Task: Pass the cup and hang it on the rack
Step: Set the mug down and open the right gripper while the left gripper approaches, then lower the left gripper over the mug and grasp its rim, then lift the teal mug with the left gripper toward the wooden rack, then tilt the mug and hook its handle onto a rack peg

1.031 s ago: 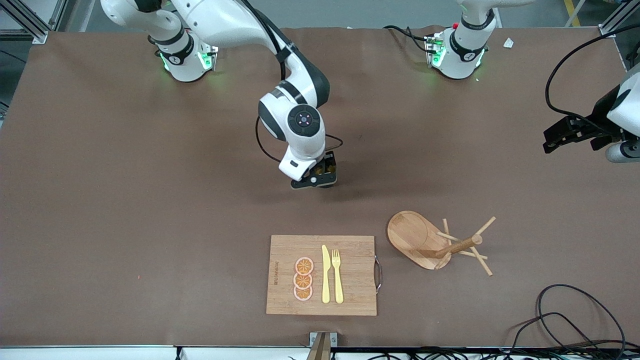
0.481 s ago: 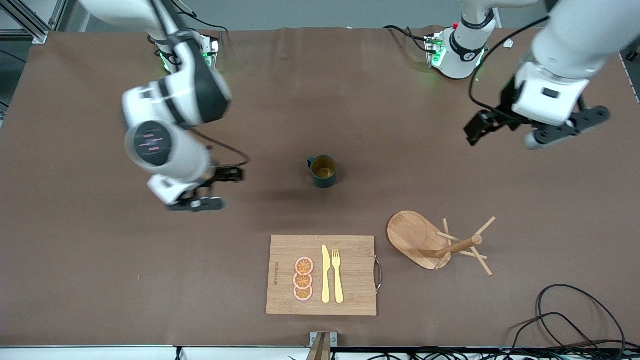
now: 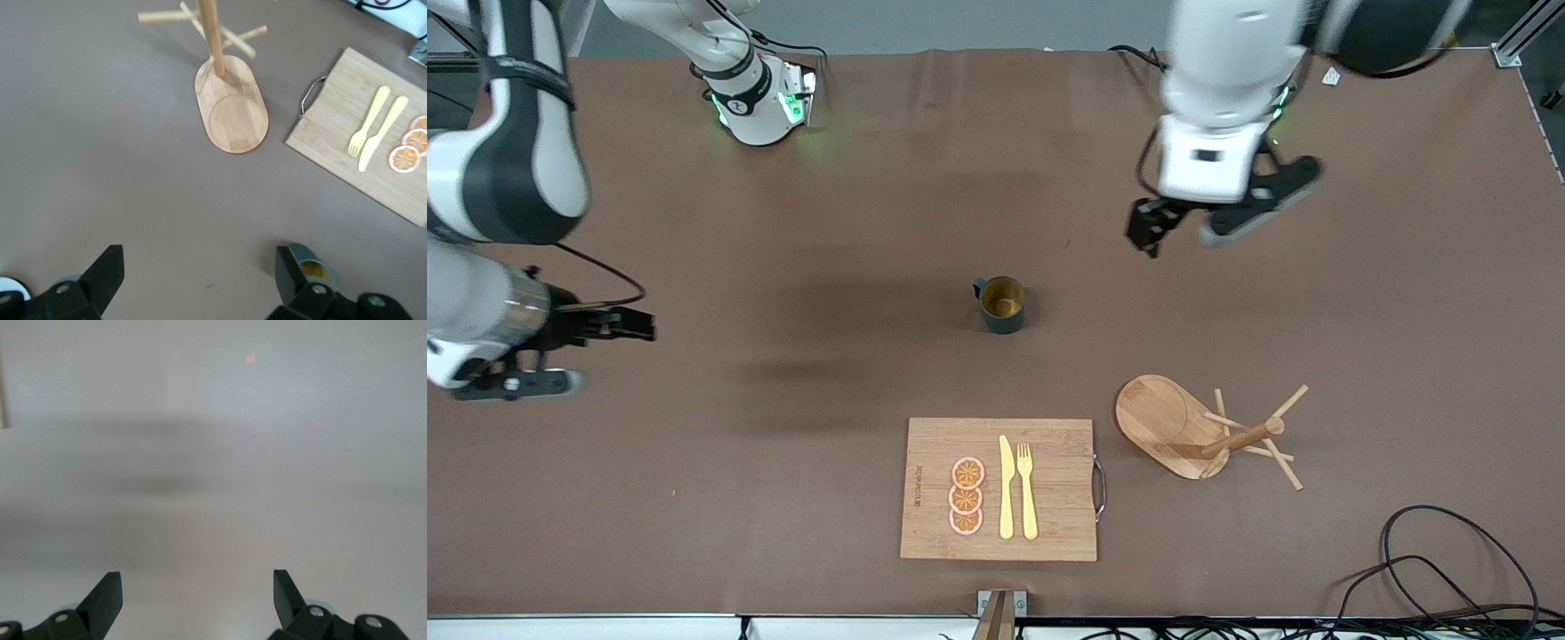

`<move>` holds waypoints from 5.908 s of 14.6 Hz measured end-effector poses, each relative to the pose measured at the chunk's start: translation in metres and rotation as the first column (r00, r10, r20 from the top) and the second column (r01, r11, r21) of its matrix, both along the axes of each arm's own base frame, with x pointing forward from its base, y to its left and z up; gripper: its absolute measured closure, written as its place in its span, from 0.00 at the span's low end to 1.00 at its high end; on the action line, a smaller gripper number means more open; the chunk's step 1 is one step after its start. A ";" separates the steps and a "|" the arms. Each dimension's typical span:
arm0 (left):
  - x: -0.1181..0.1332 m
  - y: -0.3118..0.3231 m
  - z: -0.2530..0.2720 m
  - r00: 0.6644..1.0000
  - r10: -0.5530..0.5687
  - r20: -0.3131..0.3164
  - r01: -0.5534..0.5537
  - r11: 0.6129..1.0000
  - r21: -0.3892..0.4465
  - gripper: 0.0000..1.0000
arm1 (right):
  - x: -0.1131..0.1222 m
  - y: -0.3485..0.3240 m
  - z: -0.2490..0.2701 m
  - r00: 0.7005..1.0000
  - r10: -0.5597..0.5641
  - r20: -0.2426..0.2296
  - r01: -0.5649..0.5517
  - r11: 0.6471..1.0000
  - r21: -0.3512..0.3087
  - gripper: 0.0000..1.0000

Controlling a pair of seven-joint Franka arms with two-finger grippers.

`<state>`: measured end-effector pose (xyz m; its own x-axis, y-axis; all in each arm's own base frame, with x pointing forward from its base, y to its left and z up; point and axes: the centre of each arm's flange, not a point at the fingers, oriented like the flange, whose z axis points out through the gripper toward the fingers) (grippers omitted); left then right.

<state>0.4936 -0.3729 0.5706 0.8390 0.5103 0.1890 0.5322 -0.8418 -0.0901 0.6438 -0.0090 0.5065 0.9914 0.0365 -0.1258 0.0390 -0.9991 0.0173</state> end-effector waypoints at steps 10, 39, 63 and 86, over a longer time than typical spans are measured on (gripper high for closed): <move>-0.111 -0.201 -0.217 0.961 -0.006 0.278 -0.075 0.957 0.279 0.00 | -0.006 -0.068 0.022 0.995 -0.100 0.002 0.100 0.995 -0.003 0.00; -0.162 -0.258 -0.441 0.823 -0.131 0.553 -0.084 0.935 0.346 0.00 | -0.096 -0.047 0.113 0.994 -0.108 0.021 0.107 0.994 0.026 0.00; -0.083 -0.250 -0.270 0.929 0.189 0.318 -0.214 0.976 0.044 0.79 | -0.133 -0.048 0.151 0.997 -0.062 0.045 0.060 0.997 0.039 0.00; 0.178 0.175 -0.068 0.862 0.094 -0.498 -0.493 0.380 -0.783 0.79 | -0.135 -0.047 0.145 0.998 -0.058 0.025 0.057 0.997 0.044 0.00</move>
